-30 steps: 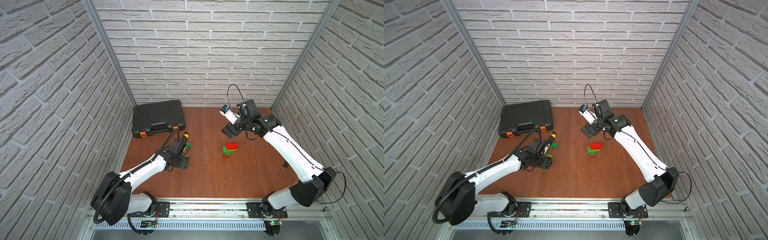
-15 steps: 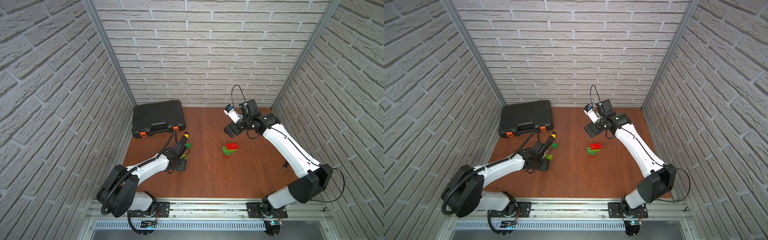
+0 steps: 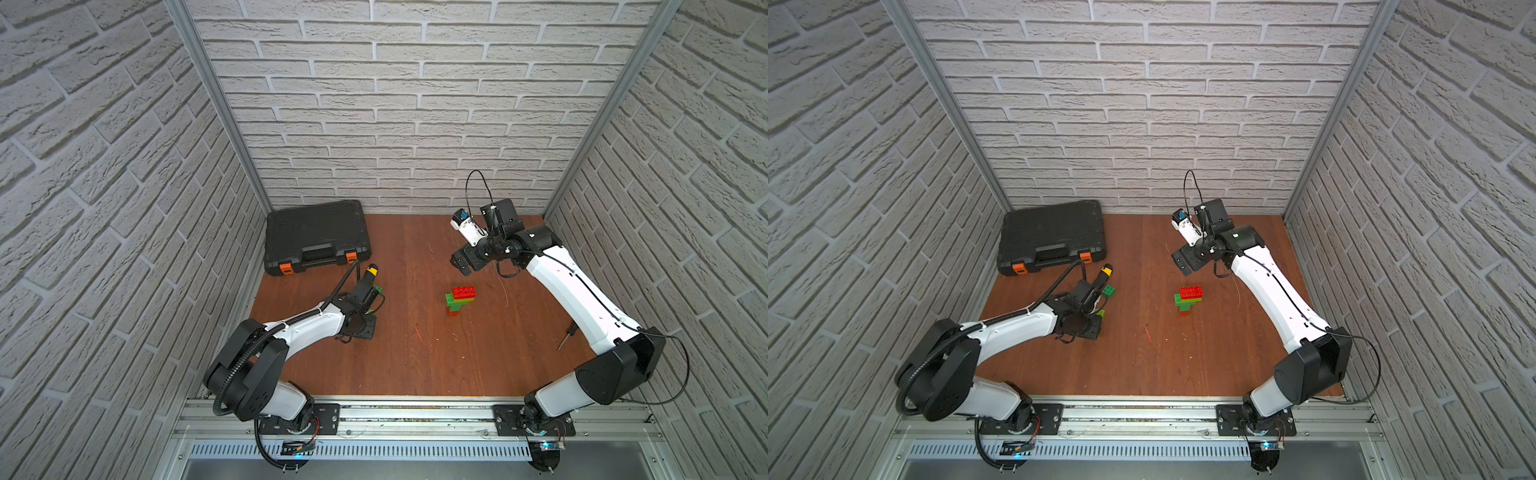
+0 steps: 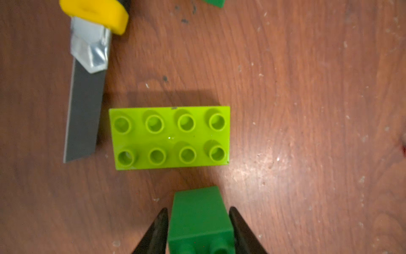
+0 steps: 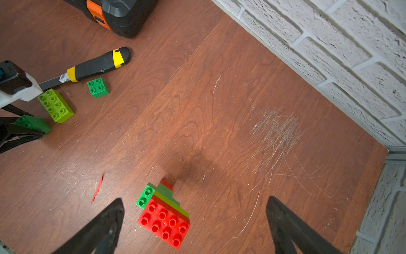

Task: Assemble a spoon with lego
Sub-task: Pick up the lego brick from the center of the board, then assemble the lego brick with the lego brick.

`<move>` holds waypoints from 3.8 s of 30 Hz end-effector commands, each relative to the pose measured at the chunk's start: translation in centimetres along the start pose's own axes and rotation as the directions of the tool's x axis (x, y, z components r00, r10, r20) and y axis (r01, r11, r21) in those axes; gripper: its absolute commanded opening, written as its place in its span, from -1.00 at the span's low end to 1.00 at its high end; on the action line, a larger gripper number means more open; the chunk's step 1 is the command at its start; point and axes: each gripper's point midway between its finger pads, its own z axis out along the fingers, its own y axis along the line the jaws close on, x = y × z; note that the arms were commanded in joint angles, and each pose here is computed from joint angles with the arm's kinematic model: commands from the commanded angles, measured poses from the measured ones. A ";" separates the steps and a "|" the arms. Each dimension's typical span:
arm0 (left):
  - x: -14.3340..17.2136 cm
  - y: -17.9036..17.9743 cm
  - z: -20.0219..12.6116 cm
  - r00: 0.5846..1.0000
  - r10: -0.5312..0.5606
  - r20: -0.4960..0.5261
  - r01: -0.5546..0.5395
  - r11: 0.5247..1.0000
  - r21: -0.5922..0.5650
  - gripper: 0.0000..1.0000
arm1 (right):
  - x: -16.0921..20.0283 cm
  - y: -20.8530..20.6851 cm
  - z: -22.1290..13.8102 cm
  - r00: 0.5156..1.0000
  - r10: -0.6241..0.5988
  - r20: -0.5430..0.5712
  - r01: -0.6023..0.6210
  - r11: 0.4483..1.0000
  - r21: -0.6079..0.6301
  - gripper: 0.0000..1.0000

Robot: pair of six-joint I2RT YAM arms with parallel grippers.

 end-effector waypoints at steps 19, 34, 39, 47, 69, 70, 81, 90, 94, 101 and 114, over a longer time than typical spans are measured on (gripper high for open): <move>-7.5 -9.9 -10.7 0.729 0.674 0.116 -0.684 0.712 0.160 -0.81 | 7.4 -1.2 0.5 0.570 0.801 -0.182 -0.768 0.440 -0.467 1.00; -11.3 -19.8 -8.5 0.461 0.855 0.237 -0.880 0.407 0.244 -0.77 | 11.2 2.2 6.0 0.513 0.786 -0.345 -0.796 0.286 -0.533 1.00; -11.8 -21.1 -8.1 0.453 0.852 0.261 -0.884 0.389 0.261 -0.75 | 11.2 3.1 6.7 0.516 0.766 -0.384 -0.795 0.260 -0.549 0.99; -12.4 -22.4 -7.6 0.431 0.852 0.298 -0.896 0.365 0.254 -0.74 | 10.9 4.2 7.1 0.529 0.744 -0.409 -0.790 0.255 -0.558 0.95; -13.7 -24.9 -7.1 0.428 0.840 0.333 -0.898 0.352 0.264 -0.73 | 11.6 4.6 7.2 0.533 0.728 -0.431 -0.794 0.254 -0.552 0.57; -13.6 -25.0 -7.0 0.428 0.841 0.330 -0.897 0.352 0.268 -0.72 | 11.6 4.6 7.2 0.534 0.728 -0.431 -0.794 0.255 -0.552 0.56; -13.2 -25.2 -6.2 0.418 0.859 0.296 -0.898 0.341 0.279 -0.73 | 12.1 4.8 7.7 0.528 0.722 -0.448 -0.803 0.253 -0.539 0.43; -12.8 -25.3 -5.7 0.409 0.872 0.270 -0.897 0.329 0.295 -0.73 | 12.4 5.0 8.2 0.524 0.714 -0.464 -0.810 0.250 -0.530 0.28; -12.2 -25.3 -5.4 0.390 0.887 0.248 -0.901 0.312 0.301 -0.73 | 12.5 5.2 8.3 0.523 0.710 -0.471 -0.813 0.250 -0.526 0.27; -12.1 -25.2 -4.8 0.352 0.906 0.237 -0.914 0.277 0.297 -0.72 | 13.0 5.5 8.6 0.516 0.705 -0.486 -0.822 0.249 -0.512 0.25; -11.2 -24.9 -4.0 0.279 0.940 0.197 -0.920 0.204 0.334 -0.70 | 13.6 6.1 9.3 0.488 0.717 -0.498 -0.840 0.231 -0.491 0.23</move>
